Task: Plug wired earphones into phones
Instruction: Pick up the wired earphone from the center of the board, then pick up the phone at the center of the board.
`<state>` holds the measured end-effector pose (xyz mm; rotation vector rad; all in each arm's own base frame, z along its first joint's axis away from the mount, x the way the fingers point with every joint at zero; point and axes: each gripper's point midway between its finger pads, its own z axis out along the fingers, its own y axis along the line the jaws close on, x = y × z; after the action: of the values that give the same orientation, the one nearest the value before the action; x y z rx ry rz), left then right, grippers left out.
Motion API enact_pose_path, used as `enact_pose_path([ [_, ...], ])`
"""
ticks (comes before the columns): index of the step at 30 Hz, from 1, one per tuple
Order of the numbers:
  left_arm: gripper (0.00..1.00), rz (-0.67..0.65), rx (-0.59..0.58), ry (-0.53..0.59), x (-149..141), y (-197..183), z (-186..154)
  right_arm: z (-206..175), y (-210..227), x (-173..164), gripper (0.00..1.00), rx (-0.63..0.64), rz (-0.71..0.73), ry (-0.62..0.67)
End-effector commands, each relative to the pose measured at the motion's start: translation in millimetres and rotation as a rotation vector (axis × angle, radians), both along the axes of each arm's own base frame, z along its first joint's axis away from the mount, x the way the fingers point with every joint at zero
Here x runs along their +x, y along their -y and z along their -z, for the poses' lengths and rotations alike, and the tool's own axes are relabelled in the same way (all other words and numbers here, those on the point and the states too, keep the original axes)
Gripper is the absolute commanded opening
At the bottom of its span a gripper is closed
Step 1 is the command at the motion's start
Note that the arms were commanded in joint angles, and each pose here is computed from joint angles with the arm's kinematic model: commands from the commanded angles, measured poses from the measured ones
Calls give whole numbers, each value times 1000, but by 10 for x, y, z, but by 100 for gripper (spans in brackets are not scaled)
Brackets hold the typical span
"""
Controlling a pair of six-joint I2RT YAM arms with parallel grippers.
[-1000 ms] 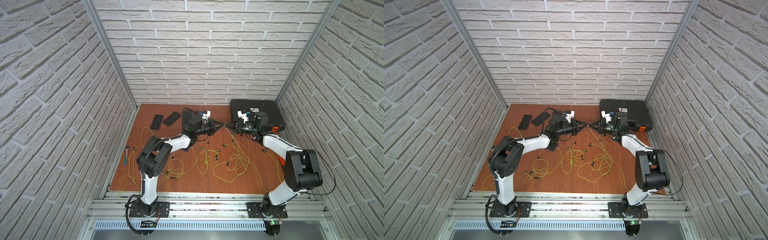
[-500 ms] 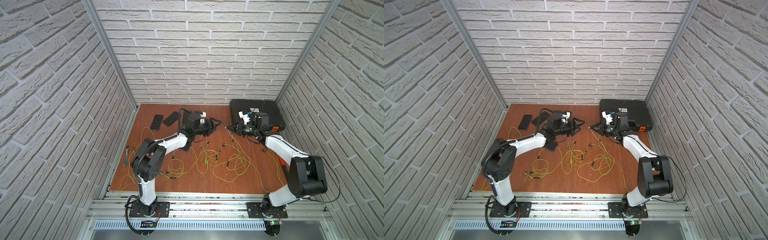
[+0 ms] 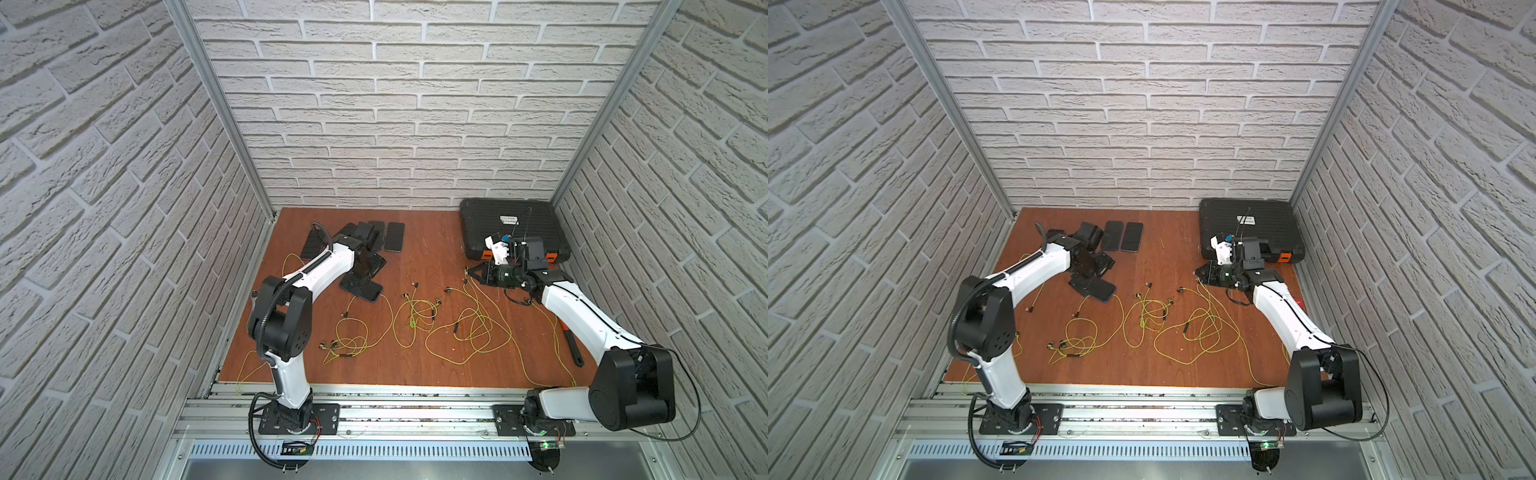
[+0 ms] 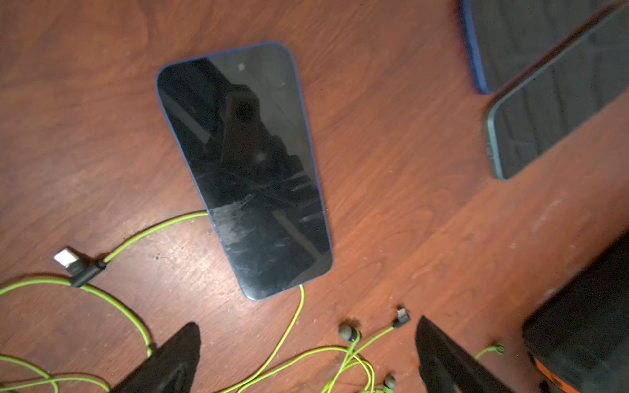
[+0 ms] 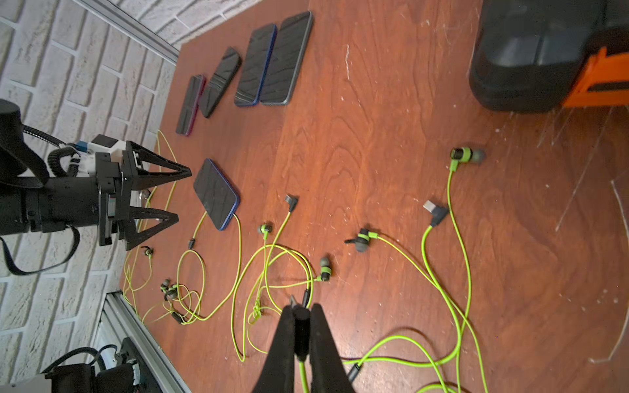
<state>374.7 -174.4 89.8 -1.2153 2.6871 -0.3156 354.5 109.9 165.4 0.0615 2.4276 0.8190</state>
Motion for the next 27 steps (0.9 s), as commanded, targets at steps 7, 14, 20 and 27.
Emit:
enact_pose_path([
  [7, 98, -126, 76, -218, -62, -85, 391, 26, 26, -118, 6, -74, -41, 23],
  [14, 98, -162, 66, -237, -26, -94, 544, 78, 45, -131, 6, -96, -49, 13],
  [20, 97, -186, 25, -238, -5, -83, 743, 111, 35, -108, 6, -92, -55, 7],
  [27, 84, -195, 14, -256, -38, -80, 872, 130, 31, -108, 6, -89, -54, 0],
])
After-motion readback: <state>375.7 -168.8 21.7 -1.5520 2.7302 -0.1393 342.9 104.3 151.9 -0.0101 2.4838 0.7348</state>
